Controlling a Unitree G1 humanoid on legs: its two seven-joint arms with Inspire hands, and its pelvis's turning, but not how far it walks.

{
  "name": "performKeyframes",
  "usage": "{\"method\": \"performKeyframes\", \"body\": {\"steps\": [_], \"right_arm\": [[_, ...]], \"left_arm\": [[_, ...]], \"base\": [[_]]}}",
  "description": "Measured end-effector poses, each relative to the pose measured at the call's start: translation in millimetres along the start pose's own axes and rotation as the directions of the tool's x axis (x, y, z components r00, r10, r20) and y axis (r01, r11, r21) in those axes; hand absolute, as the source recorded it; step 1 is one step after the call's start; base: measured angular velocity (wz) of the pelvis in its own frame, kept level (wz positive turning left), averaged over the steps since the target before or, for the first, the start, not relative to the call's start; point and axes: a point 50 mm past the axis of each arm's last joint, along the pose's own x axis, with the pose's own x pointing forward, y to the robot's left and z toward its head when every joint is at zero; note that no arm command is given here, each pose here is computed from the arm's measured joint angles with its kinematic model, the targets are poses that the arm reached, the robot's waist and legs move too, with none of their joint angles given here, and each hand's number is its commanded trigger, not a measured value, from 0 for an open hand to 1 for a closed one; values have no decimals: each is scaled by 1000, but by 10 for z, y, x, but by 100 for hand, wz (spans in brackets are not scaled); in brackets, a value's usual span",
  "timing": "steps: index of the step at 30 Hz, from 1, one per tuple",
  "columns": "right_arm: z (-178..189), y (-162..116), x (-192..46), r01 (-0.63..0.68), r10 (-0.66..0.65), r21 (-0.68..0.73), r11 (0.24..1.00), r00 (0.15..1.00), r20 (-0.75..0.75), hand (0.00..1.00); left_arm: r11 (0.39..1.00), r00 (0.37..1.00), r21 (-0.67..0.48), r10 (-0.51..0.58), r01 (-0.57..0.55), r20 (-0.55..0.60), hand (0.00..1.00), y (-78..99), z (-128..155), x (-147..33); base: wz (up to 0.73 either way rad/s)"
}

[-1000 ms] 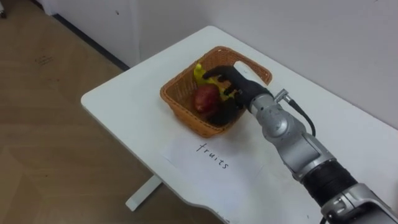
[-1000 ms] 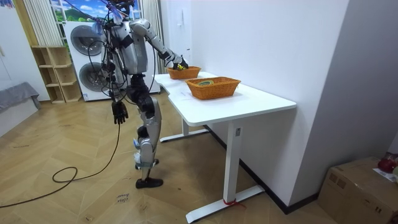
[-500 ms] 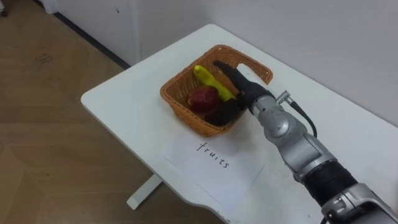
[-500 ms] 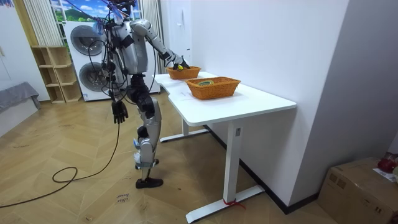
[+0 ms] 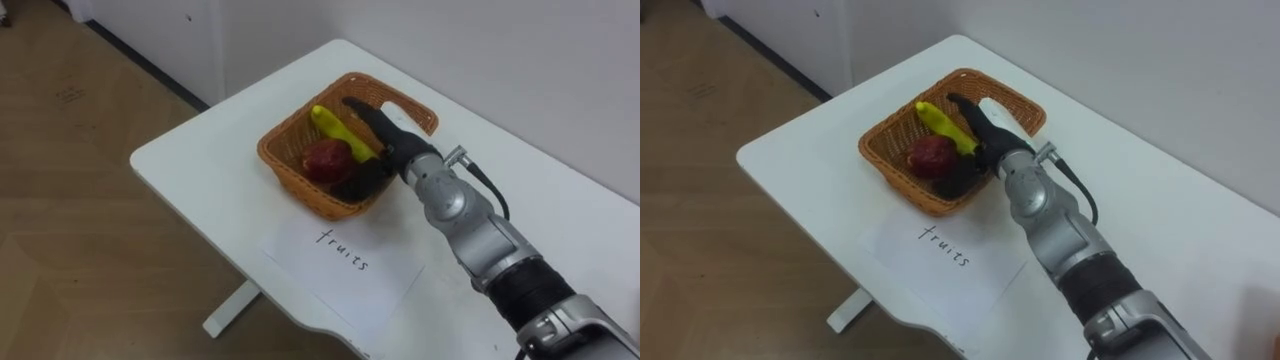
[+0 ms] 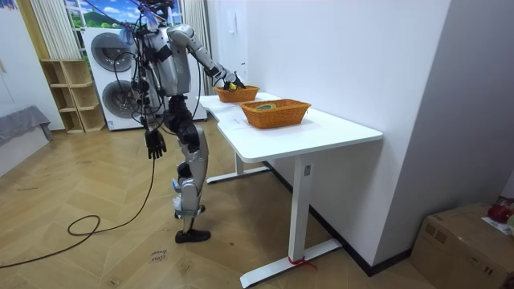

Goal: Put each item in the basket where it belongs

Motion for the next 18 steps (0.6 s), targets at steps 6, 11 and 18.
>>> {"method": "performKeyframes", "body": {"steps": [6, 11, 18], "right_arm": [[66, -47, -4, 49, -49, 5, 999, 998, 35, 0], [108, -160, -13, 126, -128, 34, 991, 990, 53, 0], [181, -322, -43, 221, -231, 107, 969, 969, 83, 0]], "left_arm": [[1000, 1000, 15, 1, -1, -11, 0, 5, -31, 2], [1000, 1000, 18, 0, 0, -10, 0, 1, -31, 2], [1000, 1000, 16, 4, -3, -12, 0, -3, -41, 1]], "base": [[-1], [0], [-2]]}}
